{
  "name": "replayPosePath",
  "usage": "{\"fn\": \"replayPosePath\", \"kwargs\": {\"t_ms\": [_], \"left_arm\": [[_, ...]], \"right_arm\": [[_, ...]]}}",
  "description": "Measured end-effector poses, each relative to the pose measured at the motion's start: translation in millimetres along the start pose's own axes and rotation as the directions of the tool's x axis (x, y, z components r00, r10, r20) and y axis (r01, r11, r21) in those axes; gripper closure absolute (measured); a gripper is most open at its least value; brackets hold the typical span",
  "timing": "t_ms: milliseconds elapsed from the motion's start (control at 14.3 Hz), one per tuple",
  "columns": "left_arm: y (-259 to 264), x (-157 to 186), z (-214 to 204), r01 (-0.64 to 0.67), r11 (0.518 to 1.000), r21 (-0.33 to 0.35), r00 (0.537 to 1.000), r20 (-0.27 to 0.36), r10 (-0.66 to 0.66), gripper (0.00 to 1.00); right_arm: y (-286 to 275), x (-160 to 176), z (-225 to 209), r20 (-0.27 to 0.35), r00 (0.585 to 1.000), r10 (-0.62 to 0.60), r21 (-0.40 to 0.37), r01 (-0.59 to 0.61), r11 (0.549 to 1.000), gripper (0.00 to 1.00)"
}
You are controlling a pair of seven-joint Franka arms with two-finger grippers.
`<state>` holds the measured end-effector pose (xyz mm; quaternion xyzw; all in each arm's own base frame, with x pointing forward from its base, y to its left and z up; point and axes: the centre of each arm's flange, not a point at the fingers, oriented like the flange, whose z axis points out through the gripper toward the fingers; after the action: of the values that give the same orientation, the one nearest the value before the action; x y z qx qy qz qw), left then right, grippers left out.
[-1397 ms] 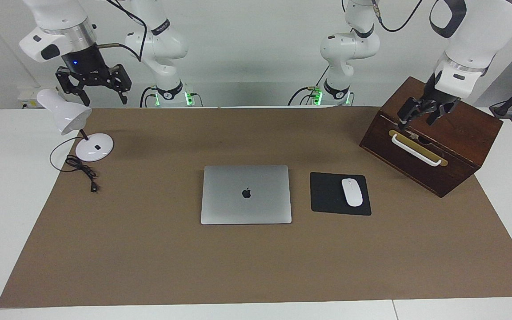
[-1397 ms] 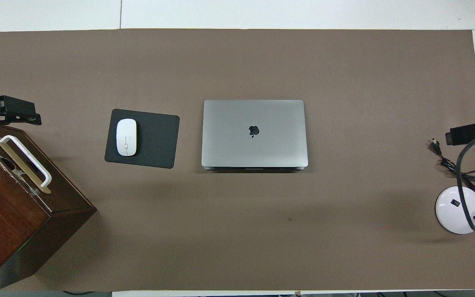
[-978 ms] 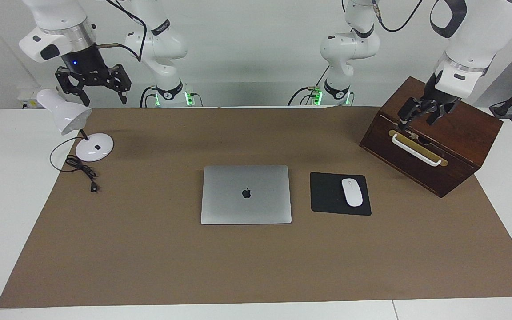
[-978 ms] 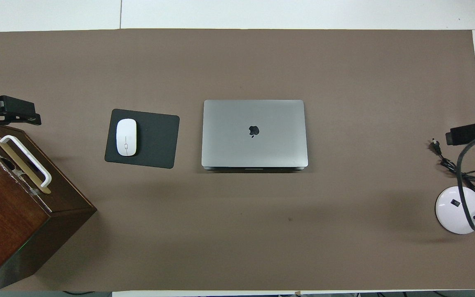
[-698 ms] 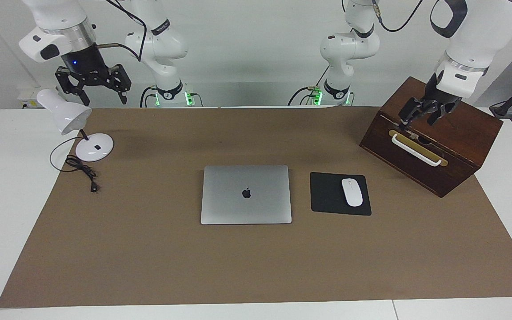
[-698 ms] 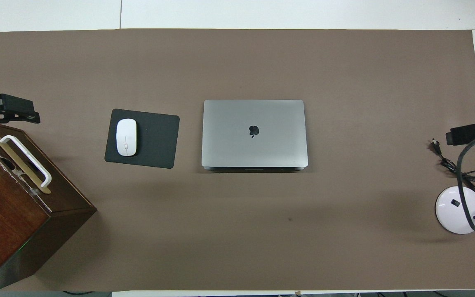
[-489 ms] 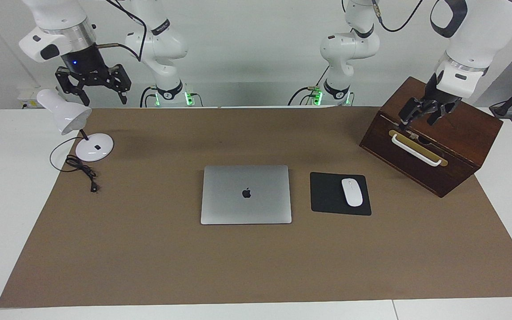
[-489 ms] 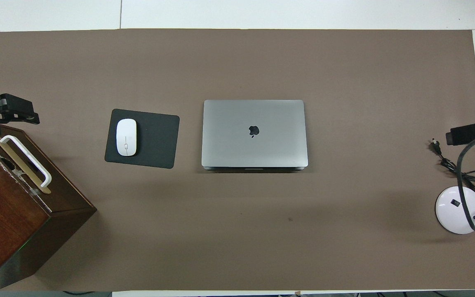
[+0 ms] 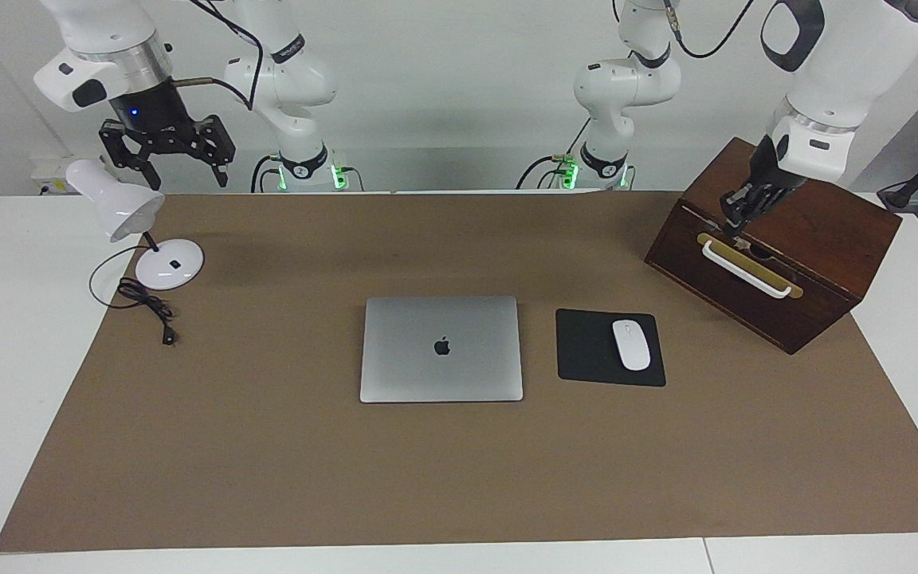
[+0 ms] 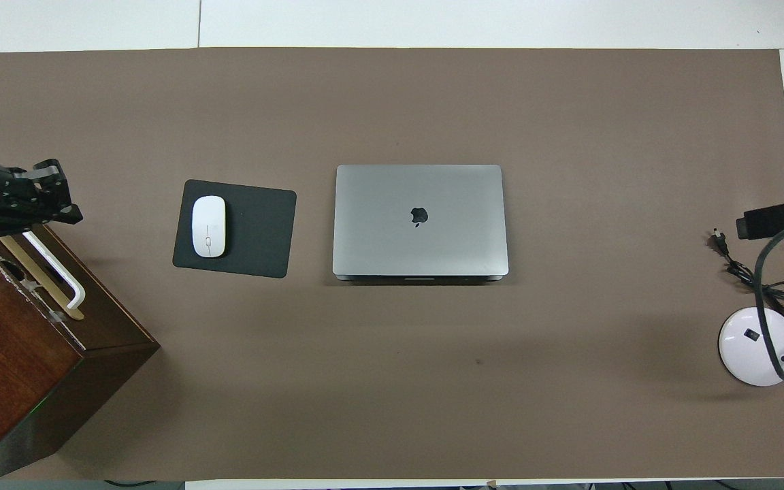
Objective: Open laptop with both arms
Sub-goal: 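Move the left gripper toward the laptop while the right gripper reaches its lid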
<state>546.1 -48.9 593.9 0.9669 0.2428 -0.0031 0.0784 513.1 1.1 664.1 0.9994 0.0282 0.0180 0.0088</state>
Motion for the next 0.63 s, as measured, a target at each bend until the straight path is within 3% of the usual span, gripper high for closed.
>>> {"fn": "replayPosePath", "kwargs": {"t_ms": [140,349,628], "left_arm": [[4.9,-9.0,18.4,0.142,0.988,-0.055,0.990,0.003,-0.142,0.99],[12.2,-24.8,29.0,0.339,0.934,-0.110,0.940,0.076,-0.332,0.99],[6.1,-36.8,37.8,0.593,0.792,-0.143,0.801,0.195,-0.565,0.99]], "right_arm": [[0.0,0.0,-0.1,-0.001,1.000,0.000,0.000,0.000,1.000,0.00],[-0.4,0.2,-0.2,-0.002,1.000,-0.001,0.000,0.001,1.000,0.00],[-14.7,0.9,-0.6,-0.004,1.000,-0.028,0.000,0.028,1.000,0.00]]}}
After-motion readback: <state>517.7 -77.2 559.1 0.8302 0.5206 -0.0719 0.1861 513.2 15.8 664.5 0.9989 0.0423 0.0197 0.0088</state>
